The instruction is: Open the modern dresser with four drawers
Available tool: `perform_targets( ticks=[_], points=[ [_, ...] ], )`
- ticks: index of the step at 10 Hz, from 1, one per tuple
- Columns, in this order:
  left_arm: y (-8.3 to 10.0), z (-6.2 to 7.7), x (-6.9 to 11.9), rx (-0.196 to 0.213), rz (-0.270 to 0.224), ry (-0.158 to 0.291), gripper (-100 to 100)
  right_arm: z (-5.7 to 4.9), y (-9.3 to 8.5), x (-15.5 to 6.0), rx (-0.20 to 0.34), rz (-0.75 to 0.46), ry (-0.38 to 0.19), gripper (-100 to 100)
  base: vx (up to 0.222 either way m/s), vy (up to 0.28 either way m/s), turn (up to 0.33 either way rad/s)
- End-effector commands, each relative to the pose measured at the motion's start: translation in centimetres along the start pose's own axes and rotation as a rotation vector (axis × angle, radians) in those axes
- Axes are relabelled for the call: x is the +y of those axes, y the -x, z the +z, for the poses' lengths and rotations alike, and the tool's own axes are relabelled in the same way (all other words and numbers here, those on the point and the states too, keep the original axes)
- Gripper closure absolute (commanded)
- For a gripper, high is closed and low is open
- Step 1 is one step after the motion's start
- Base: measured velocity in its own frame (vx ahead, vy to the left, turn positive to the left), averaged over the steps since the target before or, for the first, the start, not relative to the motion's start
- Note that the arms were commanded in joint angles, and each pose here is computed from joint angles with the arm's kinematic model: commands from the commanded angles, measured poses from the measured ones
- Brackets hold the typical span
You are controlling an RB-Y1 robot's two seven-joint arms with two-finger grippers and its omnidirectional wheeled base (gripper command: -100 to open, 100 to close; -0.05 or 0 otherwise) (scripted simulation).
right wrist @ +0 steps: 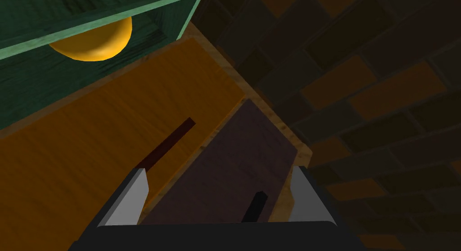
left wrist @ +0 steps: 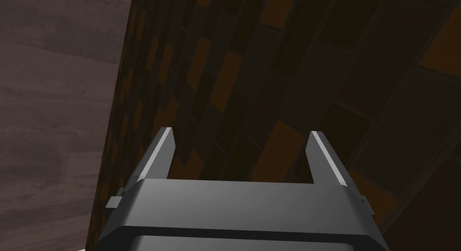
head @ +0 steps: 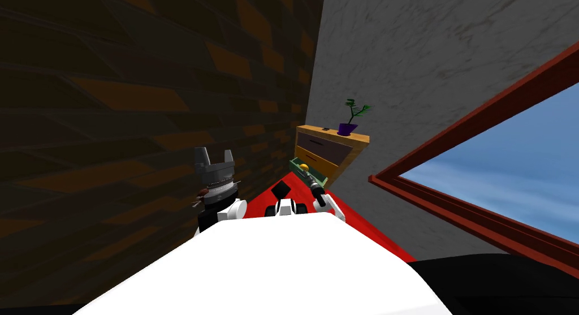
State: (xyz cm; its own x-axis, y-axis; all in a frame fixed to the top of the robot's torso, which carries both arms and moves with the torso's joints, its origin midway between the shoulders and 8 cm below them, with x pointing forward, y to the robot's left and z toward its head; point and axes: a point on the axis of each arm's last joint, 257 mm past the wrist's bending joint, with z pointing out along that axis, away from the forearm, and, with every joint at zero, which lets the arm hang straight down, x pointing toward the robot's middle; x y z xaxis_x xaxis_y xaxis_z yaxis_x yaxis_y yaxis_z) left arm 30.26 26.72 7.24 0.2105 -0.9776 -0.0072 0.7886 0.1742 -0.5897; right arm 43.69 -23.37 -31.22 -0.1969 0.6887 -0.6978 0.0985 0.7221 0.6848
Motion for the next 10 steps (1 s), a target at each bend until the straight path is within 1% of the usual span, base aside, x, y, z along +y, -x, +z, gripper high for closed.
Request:
perform_targets(
  ticks=[1,2,3,4,5,6,7,8,9,10],
  points=[
    [0.0,0.0,0.0,0.0,0.0,0.0,0,0.2,-0.8,-2.1,0.025,-0.036,-0.065,-100,0.014,0.036,-0.007],
    [0.0,0.0,0.0,0.0,0.0,0.0,0,0.4,-2.2,-4.2,0.06,-0.108,-0.118,-100,0.03,0.049,0.086],
    [0.0,0.0,0.0,0.0,0.0,0.0,0,0.3,-2.2,-4.6,0.061,-0.109,-0.135,-100,0.031,0.055,0.042],
    [0.0,0.0,0.0,0.0,0.0,0.0,0,0.5,-3.1,-6.2,0.089,-0.184,-0.178,-100,0.036,0.088,0.089],
    [0.0,0.0,0.0,0.0,0.0,0.0,0,0.3,-3.3,-7.1,0.095,-0.185,-0.204,-100,0.028,0.077,0.039],
    [0.0,0.0,0.0,0.0,0.0,0.0,0,0.5,-3.6,-8.3,0.113,-0.262,-0.239,-100,0.036,0.08,0.071],
    [0.0,0.0,0.0,0.0,0.0,0.0,0,0.2,-4.0,-9.6,0.125,-0.265,-0.272,-100,0.041,0.066,0.043],
    [0.0,0.0,0.0,0.0,0.0,0.0,0,0.3,-4.5,-11.2,0.15,-0.345,-0.306,-100,0.043,0.063,0.086],
    [0.0,0.0,0.0,0.0,0.0,0.0,0,0.0,-4.4,-12.0,0.152,-0.347,-0.335,-100,0.038,0.044,0.038],
    [0.0,0.0,0.0,0.0,0.0,0.0,0,0.1,-4.6,-13.4,0.172,-0.428,-0.366,-100,0.053,0.045,0.063]
  ],
)
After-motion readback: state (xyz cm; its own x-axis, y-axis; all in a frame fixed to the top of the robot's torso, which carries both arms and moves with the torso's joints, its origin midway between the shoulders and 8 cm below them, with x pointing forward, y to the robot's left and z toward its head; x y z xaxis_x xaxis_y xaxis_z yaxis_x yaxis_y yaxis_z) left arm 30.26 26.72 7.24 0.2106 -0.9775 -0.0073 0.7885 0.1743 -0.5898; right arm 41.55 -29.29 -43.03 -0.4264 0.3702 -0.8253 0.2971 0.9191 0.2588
